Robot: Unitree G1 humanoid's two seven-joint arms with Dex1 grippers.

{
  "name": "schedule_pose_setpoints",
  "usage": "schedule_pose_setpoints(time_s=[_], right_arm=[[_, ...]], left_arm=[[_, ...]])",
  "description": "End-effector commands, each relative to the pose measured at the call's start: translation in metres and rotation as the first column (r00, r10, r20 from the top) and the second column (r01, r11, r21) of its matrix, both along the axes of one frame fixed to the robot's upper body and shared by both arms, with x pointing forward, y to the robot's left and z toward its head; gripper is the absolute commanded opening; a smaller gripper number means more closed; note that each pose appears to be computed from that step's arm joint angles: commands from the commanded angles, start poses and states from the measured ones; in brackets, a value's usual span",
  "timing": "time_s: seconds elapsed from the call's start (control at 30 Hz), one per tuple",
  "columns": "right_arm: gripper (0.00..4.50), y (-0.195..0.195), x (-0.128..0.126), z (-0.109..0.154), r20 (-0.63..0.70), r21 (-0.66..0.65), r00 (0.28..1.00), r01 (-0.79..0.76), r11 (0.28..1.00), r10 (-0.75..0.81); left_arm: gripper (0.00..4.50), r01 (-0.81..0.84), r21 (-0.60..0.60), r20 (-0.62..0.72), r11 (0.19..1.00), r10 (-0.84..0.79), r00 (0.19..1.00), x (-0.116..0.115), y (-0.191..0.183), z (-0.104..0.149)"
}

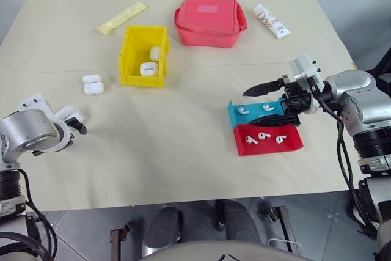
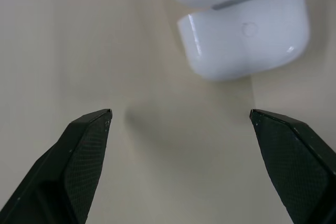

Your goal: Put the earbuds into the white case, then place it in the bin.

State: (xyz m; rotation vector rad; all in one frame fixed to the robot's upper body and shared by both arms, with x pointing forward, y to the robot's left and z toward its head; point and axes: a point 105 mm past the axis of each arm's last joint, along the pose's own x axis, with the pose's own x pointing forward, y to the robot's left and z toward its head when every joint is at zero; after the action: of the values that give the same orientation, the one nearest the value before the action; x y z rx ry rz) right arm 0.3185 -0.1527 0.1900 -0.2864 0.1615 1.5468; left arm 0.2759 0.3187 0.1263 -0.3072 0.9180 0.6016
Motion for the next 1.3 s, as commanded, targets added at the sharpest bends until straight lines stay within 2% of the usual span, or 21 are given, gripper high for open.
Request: schedule_pose_setpoints(time_s=[0.03, 0.23, 0.57, 0.67, 0.8, 0.9, 1.1, 1.3], right_arm=[[4.50, -0.004, -0.008, 0.013, 0.027, 0.004, 0.998, -0.059, 0.998, 0.059], [4.50, -0.004, -0.008, 0.014, 0.028, 0.008, 0.998, -0.058, 0.998, 0.058], [4.50, -0.006, -0.009, 0.014, 0.028, 0.006, 0.999, -0.046, 0.999, 0.046], [4.50, -0.008, -0.009, 0.014, 0.027, 0.005, 0.999, -0.041, 0.999, 0.041], [4.50, -0.009, -0.008, 0.014, 0.027, 0.004, 0.999, -0.032, 0.999, 0.032], [4.50, -0.009, -0.007, 0.014, 0.027, 0.004, 0.999, -0.028, 1.000, 0.028], [4.50, -0.006, -0.004, 0.014, 0.032, 0.008, 0.999, -0.029, 1.000, 0.028], [4.50, -0.005, -0.004, 0.015, 0.036, 0.013, 0.999, -0.030, 0.999, 0.029]], left_arm=[[4.47, -0.034, 0.019, -0.002, 0.999, 0.034, 0.999, -0.001, 0.013, 0.006], [4.47, -0.026, 0.090, 0.029, 0.996, 0.024, 0.999, 0.009, 0.030, 0.016], [4.47, 0.025, 0.136, 0.044, 0.990, -0.031, 0.999, 0.019, 0.041, 0.026], [4.47, 0.069, 0.145, 0.035, 0.987, -0.075, 0.997, 0.015, 0.040, 0.030], [4.47, 0.258, 0.151, -0.025, 0.954, -0.257, 0.966, 0.004, 0.030, 0.040], [4.47, 0.319, 0.151, -0.043, 0.936, -0.316, 0.948, 0.001, 0.029, 0.049], [4.47, 0.341, 0.126, 0.000, 0.932, -0.343, 0.939, 0.019, 0.025, 0.065], [4.47, 0.325, 0.071, 0.001, 0.943, -0.326, 0.945, 0.035, 0.021, 0.059]])
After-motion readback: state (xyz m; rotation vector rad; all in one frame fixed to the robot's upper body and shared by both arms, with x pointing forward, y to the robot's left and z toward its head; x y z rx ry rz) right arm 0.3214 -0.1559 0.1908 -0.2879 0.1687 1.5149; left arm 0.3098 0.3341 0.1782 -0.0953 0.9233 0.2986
